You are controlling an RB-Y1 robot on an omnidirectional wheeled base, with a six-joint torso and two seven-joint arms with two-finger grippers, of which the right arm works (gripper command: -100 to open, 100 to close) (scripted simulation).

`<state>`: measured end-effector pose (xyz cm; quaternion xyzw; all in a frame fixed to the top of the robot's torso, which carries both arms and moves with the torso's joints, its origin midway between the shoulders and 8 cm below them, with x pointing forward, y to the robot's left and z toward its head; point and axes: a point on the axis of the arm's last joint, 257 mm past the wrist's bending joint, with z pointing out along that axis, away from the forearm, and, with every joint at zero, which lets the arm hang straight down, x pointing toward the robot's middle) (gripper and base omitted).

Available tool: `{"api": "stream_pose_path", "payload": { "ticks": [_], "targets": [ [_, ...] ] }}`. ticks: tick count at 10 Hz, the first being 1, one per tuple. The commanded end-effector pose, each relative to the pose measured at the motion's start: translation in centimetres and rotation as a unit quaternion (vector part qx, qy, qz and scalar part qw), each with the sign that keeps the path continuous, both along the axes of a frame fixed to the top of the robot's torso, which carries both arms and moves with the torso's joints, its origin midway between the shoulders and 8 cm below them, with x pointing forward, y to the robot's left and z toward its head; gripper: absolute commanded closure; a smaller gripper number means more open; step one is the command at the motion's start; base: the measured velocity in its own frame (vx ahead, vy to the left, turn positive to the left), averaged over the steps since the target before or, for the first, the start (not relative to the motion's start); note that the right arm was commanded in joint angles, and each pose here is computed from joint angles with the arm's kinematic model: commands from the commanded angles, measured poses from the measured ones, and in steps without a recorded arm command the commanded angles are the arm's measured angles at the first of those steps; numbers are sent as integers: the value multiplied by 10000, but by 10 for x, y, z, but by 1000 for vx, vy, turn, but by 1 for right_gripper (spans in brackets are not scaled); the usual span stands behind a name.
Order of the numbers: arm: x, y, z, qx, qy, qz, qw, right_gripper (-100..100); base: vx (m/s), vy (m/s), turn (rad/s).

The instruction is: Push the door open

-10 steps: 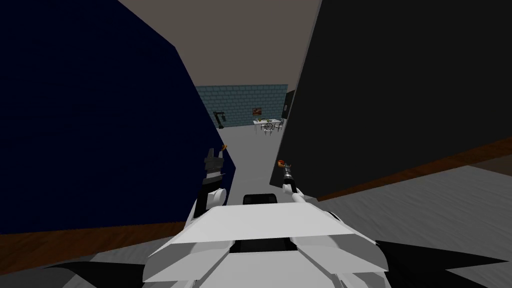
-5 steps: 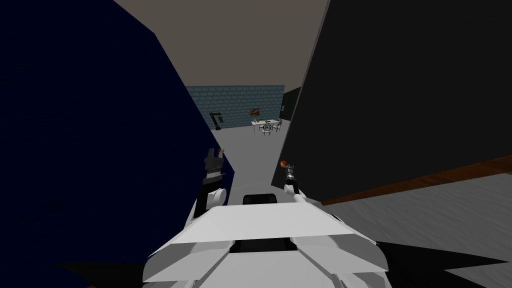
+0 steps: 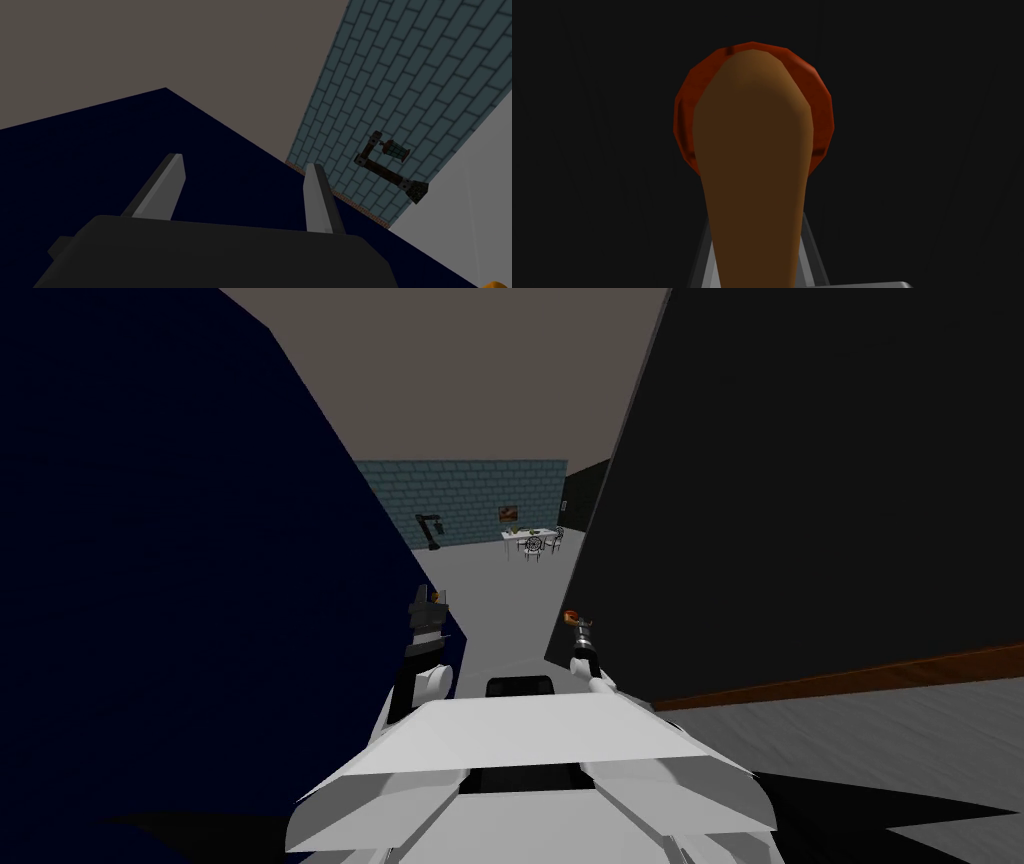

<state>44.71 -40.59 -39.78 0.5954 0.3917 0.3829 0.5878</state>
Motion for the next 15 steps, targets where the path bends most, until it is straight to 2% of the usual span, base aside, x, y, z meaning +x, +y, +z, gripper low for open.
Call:
{"api": "stream_pose_path", "payload": {
  "ticks": [1, 7, 11, 13, 14, 15],
  "targets": [
    [0, -11, 4, -26, -59, -112, 9999, 100, 182, -4, -37],
    [-17, -45, 5, -26, -64, -560, 9984, 100, 186, -9, -36],
    [-31, -70, 5, -27, -68, -901, 9959, 100, 210, -3, -44],
    [-33, -73, 5, -27, -68, -944, 9955, 100, 127, 2, -34],
    [-40, -85, 5, -27, -70, -1111, 9938, 100, 144, 15, -28],
    [-42, -88, 5, -27, -71, -1153, 9933, 100, 193, 25, -60]
  ]
}}
